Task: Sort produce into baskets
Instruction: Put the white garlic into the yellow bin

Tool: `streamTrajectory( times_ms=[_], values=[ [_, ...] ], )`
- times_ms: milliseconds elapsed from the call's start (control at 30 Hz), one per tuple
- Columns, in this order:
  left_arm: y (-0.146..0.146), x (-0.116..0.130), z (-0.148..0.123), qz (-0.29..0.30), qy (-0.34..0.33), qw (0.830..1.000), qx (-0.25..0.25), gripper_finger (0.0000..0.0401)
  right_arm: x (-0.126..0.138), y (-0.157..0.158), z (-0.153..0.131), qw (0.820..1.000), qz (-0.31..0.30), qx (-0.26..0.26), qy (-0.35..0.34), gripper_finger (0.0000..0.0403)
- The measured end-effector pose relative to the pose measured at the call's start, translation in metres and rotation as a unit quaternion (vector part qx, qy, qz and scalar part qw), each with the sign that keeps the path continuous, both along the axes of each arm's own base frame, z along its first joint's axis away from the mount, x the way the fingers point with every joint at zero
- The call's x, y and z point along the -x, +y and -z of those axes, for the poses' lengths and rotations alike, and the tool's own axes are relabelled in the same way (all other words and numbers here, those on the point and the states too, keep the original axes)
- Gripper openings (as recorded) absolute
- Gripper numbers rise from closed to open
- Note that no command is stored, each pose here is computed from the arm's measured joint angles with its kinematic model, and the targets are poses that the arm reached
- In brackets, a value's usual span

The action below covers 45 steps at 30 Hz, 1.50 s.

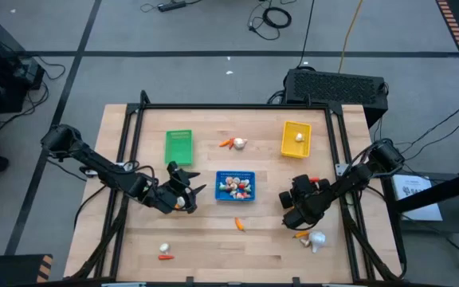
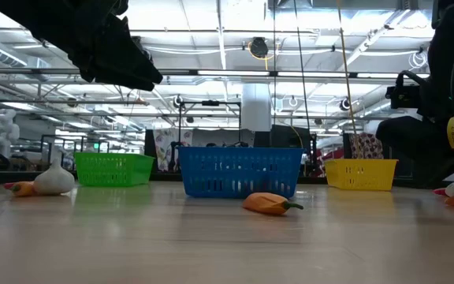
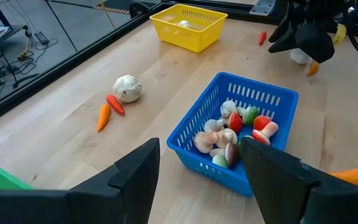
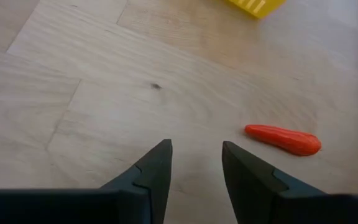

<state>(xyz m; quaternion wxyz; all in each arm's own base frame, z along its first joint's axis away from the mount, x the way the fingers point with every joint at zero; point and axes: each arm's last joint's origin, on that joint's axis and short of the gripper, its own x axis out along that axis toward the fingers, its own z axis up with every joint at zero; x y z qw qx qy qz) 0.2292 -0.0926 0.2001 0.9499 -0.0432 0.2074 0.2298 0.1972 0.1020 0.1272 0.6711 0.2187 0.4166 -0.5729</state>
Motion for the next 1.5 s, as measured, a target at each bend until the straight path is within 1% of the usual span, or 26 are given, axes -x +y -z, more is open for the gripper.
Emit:
streamTrajectory(
  times_ms=[100,267,400,600,700,867,1167,1300,1500],
  values=[
    [0.0,0.0,0.0,0.0,0.0,1.0,0.0,0.0232,-0.001,0.002,-0.002,1.0,-0.009,-0.001,0.003,0.0129],
    [0.0,0.0,0.0,0.0,0.001,1.0,-0.001,0.0232,-0.009,0.011,-0.015,1.0,-0.03,-0.007,0.006,0.0128],
    [0.0,0.0,0.0,0.0,0.001,1.0,-0.001,0.0232,-0.011,0.019,-0.022,0.999,-0.032,-0.032,0.009,0.0127],
    [0.0,0.0,0.0,0.004,0.002,1.0,0.002,0.0232,-0.004,0.034,-0.021,0.998,-0.023,-0.054,-0.014,0.0127],
    [0.0,0.0,0.0,0.004,0.002,1.0,0.002,0.0232,0.0,0.039,-0.021,0.998,-0.021,-0.053,-0.021,0.0127],
    [0.0,0.0,0.0,0.004,0.002,1.0,0.003,0.0232,0.006,0.044,-0.022,0.998,-0.015,-0.054,-0.011,0.0127],
    [0.0,0.0,0.0,0.004,0.001,1.0,0.004,0.0232,0.009,0.047,-0.022,0.998,-0.013,-0.054,-0.019,0.0124],
    [0.0,0.0,0.0,0.004,0.001,1.0,0.004,0.0232,0.009,0.047,-0.022,0.998,-0.015,-0.054,-0.017,0.0096],
    [0.0,0.0,0.0,0.004,0.001,1.0,0.004,0.0232,0.01,0.046,-0.022,0.999,-0.017,-0.046,-0.013,0.0014]
  ],
)
